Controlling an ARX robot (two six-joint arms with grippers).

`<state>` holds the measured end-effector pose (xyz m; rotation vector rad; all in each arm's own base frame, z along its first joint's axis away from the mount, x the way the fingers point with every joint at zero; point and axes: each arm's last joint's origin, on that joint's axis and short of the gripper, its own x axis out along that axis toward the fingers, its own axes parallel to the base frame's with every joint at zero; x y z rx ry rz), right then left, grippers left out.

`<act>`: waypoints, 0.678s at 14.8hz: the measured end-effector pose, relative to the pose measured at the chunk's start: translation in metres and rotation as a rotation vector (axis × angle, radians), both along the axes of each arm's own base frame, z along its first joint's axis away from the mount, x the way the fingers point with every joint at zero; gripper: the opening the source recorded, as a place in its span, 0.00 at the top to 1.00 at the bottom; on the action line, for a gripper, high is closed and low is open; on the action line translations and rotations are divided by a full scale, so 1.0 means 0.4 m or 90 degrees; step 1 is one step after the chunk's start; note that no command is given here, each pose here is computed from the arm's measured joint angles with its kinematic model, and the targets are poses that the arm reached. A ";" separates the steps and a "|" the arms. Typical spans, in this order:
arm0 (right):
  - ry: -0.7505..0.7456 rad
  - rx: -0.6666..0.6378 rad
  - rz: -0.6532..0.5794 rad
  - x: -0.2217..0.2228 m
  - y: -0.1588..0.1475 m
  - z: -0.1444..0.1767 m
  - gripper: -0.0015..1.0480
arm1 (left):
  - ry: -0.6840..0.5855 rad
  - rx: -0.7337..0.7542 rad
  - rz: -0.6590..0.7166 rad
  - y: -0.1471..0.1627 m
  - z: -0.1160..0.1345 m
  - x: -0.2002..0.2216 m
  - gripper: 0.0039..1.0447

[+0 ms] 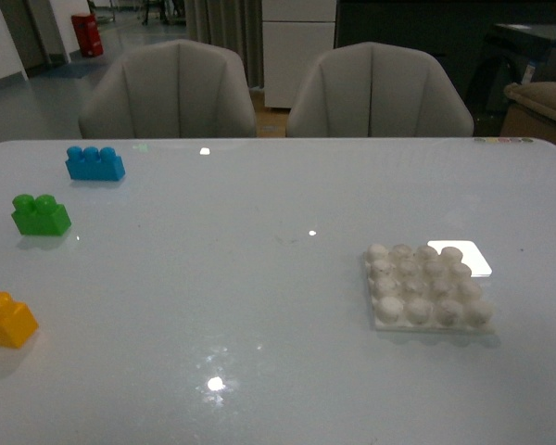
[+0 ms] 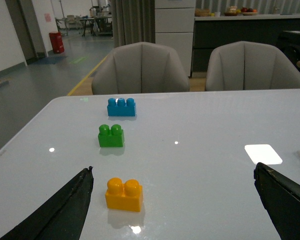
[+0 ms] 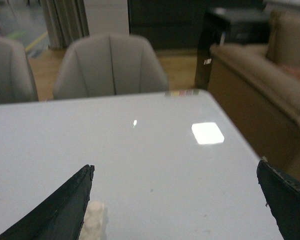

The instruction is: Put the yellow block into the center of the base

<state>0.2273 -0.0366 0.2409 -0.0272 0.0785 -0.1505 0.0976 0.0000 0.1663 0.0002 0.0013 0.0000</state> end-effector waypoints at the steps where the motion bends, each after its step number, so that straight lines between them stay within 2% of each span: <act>1: 0.078 0.037 0.009 0.085 -0.008 -0.030 0.06 | 0.000 0.000 0.000 0.000 0.000 0.000 0.06; 4: 0.234 0.082 0.027 0.275 0.010 -0.136 0.06 | 0.000 0.000 0.000 0.000 0.000 0.000 0.06; 8: 0.425 0.084 0.090 0.339 0.107 -0.329 0.06 | 0.000 0.000 0.000 0.000 0.000 0.000 0.06; 10: 0.459 0.088 0.128 0.380 0.176 -0.376 0.06 | 0.000 0.000 0.000 0.000 0.000 0.000 0.06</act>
